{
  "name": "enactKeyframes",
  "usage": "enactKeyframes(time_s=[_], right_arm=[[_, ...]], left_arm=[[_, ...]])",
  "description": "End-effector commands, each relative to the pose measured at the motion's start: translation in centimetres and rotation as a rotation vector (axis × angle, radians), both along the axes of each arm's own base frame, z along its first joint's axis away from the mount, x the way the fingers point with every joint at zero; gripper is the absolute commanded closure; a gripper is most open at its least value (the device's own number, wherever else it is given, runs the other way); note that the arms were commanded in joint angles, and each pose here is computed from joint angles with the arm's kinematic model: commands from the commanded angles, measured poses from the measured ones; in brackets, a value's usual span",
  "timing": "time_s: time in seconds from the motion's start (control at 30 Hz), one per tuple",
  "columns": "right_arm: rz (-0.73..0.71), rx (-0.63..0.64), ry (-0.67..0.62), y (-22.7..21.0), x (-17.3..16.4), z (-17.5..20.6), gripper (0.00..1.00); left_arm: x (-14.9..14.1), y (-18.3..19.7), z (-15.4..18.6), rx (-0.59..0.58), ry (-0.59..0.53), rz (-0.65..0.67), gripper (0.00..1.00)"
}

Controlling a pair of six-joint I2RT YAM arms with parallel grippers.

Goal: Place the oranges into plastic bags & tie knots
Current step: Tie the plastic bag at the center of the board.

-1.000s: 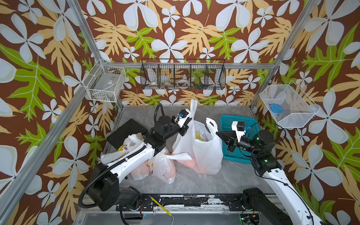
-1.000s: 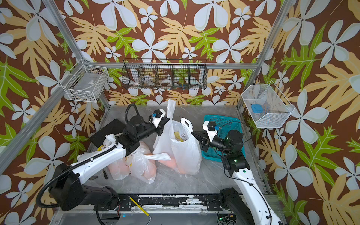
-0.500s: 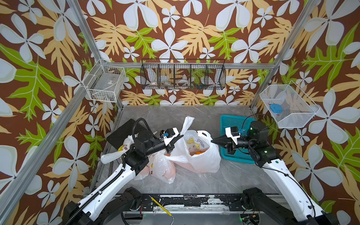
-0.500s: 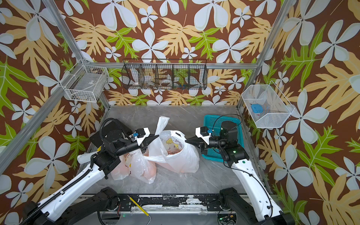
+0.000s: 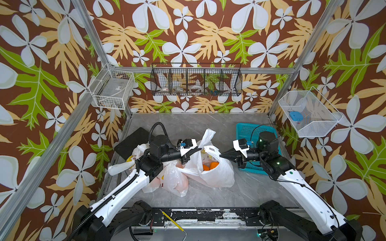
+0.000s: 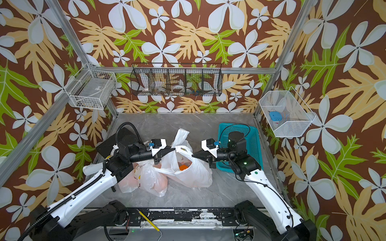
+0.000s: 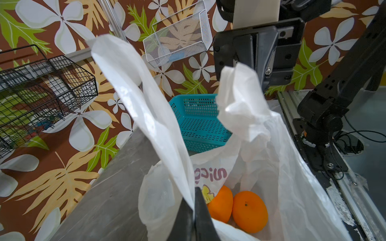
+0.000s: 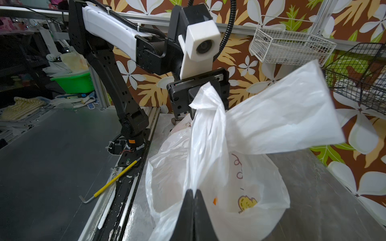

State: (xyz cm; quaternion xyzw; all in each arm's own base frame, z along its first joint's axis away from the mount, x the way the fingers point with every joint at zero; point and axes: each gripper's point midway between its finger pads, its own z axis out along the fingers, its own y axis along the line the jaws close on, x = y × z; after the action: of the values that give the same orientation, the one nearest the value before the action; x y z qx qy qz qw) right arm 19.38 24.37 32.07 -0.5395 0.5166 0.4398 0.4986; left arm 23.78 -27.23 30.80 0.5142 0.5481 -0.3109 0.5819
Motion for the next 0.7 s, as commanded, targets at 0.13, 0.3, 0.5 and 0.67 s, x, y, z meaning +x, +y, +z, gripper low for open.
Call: enactKeyframes(time_s=[0.13,0.3,0.5,0.67], right_arm=[[0.046,0.045,-0.02,2.1,0.6,1.1,1.0],[0.046,0.056,-0.017,2.5,1.3,1.3,1.0],[0.025,0.043,0.014,2.8,2.4,0.4,1.0],[0.018,0.047,0.028,3.0,2.8,0.2,0.84]], left_arm=[[-1.1,-0.7,1.1,-0.026,-0.067,-0.097,1.0],[-1.9,-1.1,0.9,-0.019,-0.103,-0.167,1.0],[-2.4,-1.2,1.0,-0.028,-0.139,-0.197,1.0],[-2.5,-1.2,1.1,-0.028,-0.157,-0.205,1.0]])
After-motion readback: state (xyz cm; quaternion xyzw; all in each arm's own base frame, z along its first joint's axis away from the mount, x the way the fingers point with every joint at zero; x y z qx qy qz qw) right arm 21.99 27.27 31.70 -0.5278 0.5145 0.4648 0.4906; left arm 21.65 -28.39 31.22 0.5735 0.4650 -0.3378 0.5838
